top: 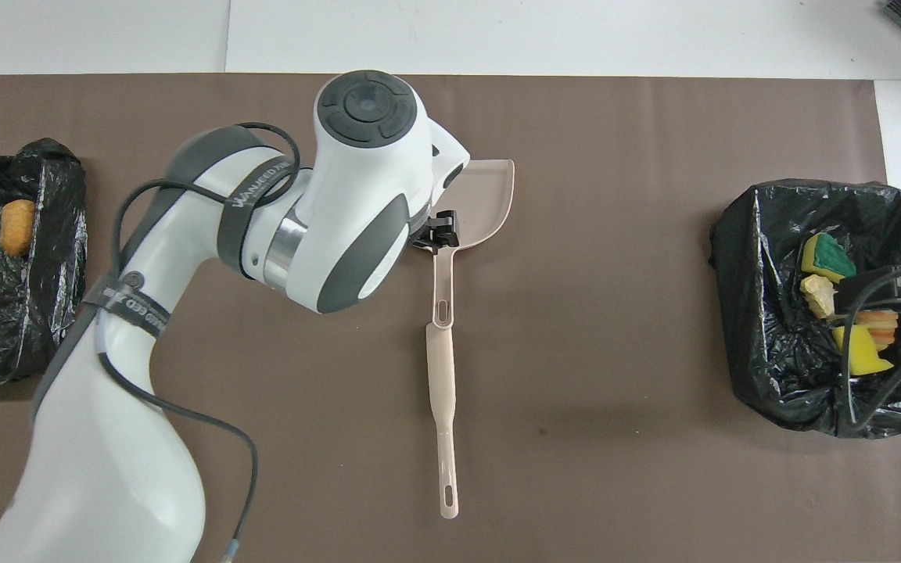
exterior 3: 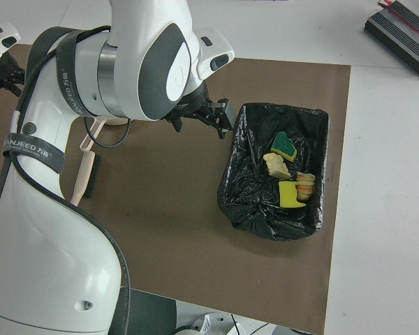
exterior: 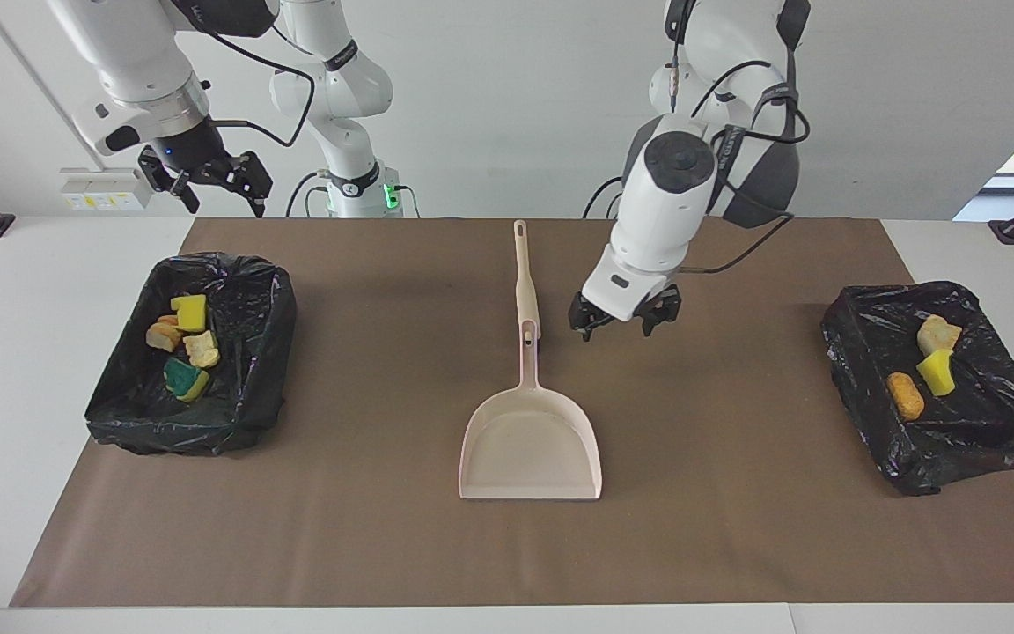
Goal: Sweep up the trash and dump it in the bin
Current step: 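Set the dustpan down beside the brush handle with the left gripper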
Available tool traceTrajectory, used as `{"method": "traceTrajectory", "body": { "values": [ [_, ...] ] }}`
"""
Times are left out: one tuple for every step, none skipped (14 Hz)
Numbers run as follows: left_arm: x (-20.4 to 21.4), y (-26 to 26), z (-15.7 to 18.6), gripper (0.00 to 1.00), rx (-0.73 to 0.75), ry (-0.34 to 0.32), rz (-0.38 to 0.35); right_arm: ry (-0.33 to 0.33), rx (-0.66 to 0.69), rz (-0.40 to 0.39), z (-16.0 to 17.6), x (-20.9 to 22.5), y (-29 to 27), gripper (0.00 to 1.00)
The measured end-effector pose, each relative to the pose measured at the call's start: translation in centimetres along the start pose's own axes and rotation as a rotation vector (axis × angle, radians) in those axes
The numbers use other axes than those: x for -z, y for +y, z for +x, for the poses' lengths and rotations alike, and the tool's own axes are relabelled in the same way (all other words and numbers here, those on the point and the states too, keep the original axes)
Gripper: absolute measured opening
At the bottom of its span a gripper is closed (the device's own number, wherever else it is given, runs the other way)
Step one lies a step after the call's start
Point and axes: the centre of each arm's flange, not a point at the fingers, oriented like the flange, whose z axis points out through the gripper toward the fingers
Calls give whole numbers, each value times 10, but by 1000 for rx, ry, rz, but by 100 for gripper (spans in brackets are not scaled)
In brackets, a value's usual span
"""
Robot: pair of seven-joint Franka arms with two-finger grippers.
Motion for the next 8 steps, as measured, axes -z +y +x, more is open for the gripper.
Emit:
{"method": "traceTrajectory", "body": {
  "values": [
    [17,-22,-3,100,-3,5,-1,0,0,0,0,0,0,100],
    [36,-46,-8,100,-29,2,1,0,1,0,0,0,0,100],
    [53,-67,-14,100,-62,-4,5,0,1,1,0,0,0,100],
    [68,-90,-19,100,-90,-9,7,0,1,1,0,0,0,100],
    [84,-115,-22,100,-113,-10,7,-1,1,1,0,0,0,100],
    [98,-143,-26,100,-133,-9,6,-1,1,1,0,0,0,100],
    [114,-171,-29,100,-154,-1,4,-1,1,1,0,0,0,100],
    [126,-195,-33,100,-173,8,2,-1,1,1,0,0,0,100]
  ]
}}
